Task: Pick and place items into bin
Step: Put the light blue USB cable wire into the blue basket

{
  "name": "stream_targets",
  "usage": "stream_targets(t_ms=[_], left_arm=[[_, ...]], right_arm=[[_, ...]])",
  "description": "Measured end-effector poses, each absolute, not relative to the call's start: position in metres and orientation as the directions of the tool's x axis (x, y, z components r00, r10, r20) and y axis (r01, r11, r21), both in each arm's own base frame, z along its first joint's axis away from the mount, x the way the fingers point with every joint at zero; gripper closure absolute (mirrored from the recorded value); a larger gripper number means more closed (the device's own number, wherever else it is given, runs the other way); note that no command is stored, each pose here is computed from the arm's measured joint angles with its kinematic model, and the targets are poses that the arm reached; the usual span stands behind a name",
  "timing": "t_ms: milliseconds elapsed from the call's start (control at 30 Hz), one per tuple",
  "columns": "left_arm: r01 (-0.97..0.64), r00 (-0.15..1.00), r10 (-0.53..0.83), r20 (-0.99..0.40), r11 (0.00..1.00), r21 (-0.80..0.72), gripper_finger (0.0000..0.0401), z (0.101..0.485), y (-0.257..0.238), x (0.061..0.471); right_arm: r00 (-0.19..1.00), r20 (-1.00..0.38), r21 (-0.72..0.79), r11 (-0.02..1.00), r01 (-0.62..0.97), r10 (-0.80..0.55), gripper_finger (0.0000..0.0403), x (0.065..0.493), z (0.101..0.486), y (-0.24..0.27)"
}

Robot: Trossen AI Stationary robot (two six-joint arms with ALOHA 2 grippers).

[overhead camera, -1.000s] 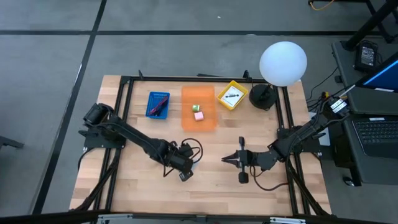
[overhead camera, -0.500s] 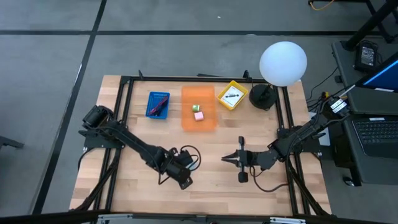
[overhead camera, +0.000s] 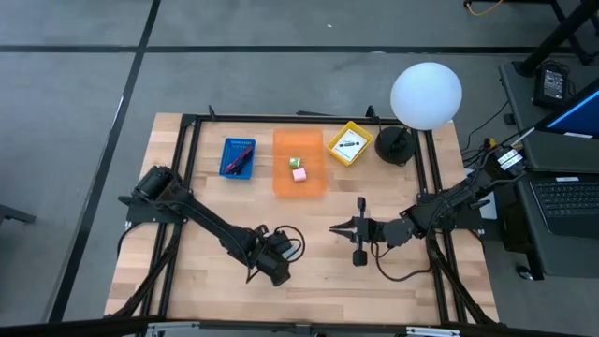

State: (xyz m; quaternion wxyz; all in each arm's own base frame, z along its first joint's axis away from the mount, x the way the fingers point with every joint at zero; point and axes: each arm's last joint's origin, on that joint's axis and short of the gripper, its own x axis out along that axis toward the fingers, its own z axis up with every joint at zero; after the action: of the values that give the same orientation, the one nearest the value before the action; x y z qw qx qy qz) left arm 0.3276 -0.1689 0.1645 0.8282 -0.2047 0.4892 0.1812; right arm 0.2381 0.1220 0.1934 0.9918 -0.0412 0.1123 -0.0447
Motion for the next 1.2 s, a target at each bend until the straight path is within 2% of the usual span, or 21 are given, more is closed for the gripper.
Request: stream_targets(t_ms=[200,367,567,733,833,1033,1200], left_arm=[[-0.527,0.385,0.142,-0.912,0.845,-0.091,0.0206,0.139,-0.163,0.333],[-0.494,0.320,0.082,-0.944,0.864,-0.092,0.0225,0.131,-0.156,0.337],[-0.453,0.265,0.058,-0.963,0.889,-0.071,0.0296,0.134,-0.149,0.334],[-0.299,0.222,-0.039,-0.974,0.948,-0.106,0.0366,0.142,-0.143,0.333],[-0.238,0.190,-0.083,-0.978,0.963,-0.128,0.0370,0.145,-0.141,0.330],[-0.194,0.139,-0.032,-0.990,0.979,-0.059,0.0360,0.157,-0.130,0.322],[-0.095,0.163,-0.035,-0.986,0.994,-0.051,0.0358,0.170,-0.128,0.318]], right_arm=[[0.968,-0.215,-0.089,0.989,0.117,-0.133,0.0398,0.243,0.194,0.113],[0.964,-0.214,-0.088,0.986,0.144,-0.160,0.0398,0.246,0.194,0.106],[0.958,-0.214,-0.088,0.980,0.177,-0.193,0.0398,0.249,0.194,0.098],[0.953,-0.213,-0.104,0.975,0.198,-0.216,0.0398,0.252,0.194,0.091],[0.951,-0.212,-0.111,0.972,0.205,-0.225,0.0398,0.253,0.194,0.089],[0.947,-0.209,-0.109,0.968,0.226,-0.245,0.0398,0.255,0.195,0.083],[0.944,-0.209,-0.109,0.965,0.237,-0.256,0.0398,0.256,0.195,0.081]])
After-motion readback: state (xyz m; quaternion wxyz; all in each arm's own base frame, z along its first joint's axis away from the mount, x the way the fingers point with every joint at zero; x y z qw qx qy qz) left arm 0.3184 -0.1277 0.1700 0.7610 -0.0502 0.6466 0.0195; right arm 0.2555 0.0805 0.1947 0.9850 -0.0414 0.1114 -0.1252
